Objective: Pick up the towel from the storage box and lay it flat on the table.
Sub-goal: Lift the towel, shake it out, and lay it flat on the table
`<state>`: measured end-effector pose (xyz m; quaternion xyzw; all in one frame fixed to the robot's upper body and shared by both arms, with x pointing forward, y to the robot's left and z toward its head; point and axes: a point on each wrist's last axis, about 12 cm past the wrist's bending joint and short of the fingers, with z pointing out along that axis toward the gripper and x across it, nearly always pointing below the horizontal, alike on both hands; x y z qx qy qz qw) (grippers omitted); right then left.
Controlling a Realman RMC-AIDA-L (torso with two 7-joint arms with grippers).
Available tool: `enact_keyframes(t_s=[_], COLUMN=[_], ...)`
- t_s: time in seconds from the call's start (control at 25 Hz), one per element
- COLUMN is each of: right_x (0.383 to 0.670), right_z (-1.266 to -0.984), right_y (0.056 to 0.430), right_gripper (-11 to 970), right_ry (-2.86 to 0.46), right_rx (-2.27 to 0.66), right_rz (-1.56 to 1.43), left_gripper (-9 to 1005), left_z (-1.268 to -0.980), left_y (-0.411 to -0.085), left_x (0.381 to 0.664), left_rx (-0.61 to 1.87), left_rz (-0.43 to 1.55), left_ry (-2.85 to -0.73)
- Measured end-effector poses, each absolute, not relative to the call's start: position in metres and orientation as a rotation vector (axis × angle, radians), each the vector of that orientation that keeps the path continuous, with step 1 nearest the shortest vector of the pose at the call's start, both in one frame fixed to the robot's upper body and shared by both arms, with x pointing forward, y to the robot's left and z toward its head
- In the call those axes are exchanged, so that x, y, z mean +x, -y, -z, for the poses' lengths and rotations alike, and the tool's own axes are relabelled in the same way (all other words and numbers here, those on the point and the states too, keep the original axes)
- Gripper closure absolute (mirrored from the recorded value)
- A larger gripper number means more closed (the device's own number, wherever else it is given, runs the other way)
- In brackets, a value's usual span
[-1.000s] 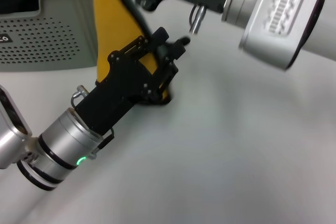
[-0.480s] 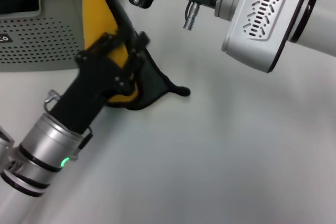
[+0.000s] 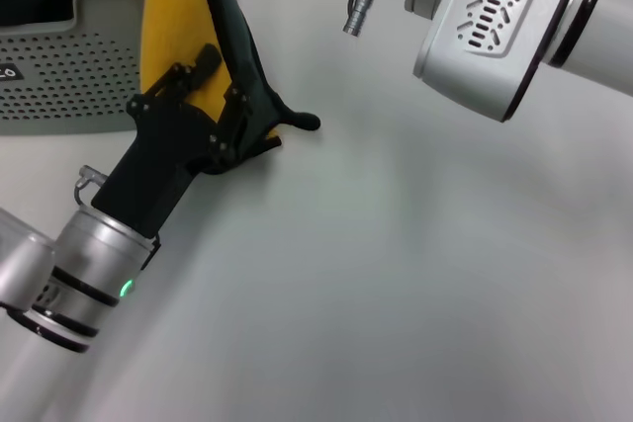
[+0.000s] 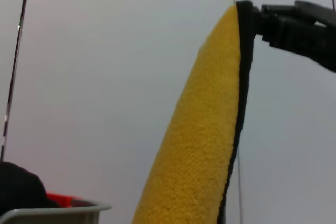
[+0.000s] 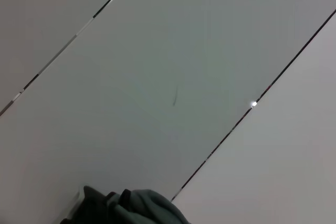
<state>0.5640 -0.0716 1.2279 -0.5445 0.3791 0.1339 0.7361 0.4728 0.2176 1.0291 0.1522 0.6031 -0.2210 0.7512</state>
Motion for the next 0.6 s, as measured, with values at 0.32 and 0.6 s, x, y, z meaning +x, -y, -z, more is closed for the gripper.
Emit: enact_keyframes(t_s=[0.32, 0.6], right_x=[0.568, 0.580], right_z=[-1.233, -1.246], right_y=[0.067, 0.061], right_gripper=[929, 929], right_ry=[-0.842, -0.866], right_rx=[-1.184, -1.147], right_rz=[-0.271, -0.219], left_gripper=[597, 529], left_z=[-1.026, -1.021], left_y=[-0.225, -0.228], left_x=[0.476, 0.471], left_rx=[0.262, 0.249], left_rz=[0.406, 0.347], left_ry=[-1.351, -1.374])
